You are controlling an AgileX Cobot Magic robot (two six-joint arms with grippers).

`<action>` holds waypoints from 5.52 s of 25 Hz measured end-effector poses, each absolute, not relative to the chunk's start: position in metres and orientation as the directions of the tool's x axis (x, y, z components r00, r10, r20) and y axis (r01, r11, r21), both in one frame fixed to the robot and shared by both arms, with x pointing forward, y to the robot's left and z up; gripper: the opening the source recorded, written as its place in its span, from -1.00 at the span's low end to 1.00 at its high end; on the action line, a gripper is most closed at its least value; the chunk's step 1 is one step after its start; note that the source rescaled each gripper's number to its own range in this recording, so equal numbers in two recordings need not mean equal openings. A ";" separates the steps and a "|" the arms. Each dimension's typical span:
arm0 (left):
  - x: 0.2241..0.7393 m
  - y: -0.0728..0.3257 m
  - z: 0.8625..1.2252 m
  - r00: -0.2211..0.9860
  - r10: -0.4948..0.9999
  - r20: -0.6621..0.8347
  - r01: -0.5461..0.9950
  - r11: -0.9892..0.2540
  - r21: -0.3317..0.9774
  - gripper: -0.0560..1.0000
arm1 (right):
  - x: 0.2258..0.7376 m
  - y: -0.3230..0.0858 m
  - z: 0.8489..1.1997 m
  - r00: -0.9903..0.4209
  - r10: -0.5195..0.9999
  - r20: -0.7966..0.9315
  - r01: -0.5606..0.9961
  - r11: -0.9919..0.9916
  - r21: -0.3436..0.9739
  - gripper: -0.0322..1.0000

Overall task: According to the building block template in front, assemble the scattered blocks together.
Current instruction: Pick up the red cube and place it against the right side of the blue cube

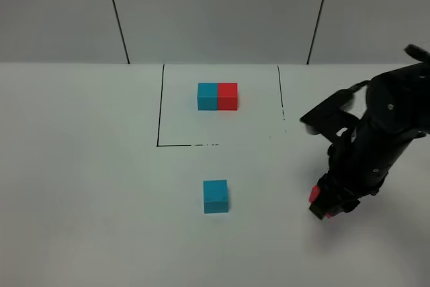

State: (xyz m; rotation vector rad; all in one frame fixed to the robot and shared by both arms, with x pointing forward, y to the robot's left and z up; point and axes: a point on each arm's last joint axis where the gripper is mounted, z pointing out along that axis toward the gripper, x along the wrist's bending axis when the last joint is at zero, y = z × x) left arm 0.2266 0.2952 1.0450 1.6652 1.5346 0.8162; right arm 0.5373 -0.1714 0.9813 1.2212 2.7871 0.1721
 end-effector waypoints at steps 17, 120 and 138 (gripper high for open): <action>0.227 0.295 1.045 0.091 0.996 -0.019 0.541 -0.033 0.840 0.34 | 0.573 -0.121 0.977 -0.988 0.143 -0.057 0.144 0.989 -0.022 -0.93; 0.227 0.295 1.045 0.091 0.996 -0.019 0.540 -0.034 0.841 0.33 | 0.602 -0.045 0.909 -0.996 0.060 -0.062 0.053 0.993 0.107 -0.94; 0.227 0.295 1.045 0.091 0.996 -0.019 0.540 -0.034 0.841 0.33 | 0.602 -0.043 0.909 -0.992 0.105 -0.064 0.097 0.987 0.125 -0.71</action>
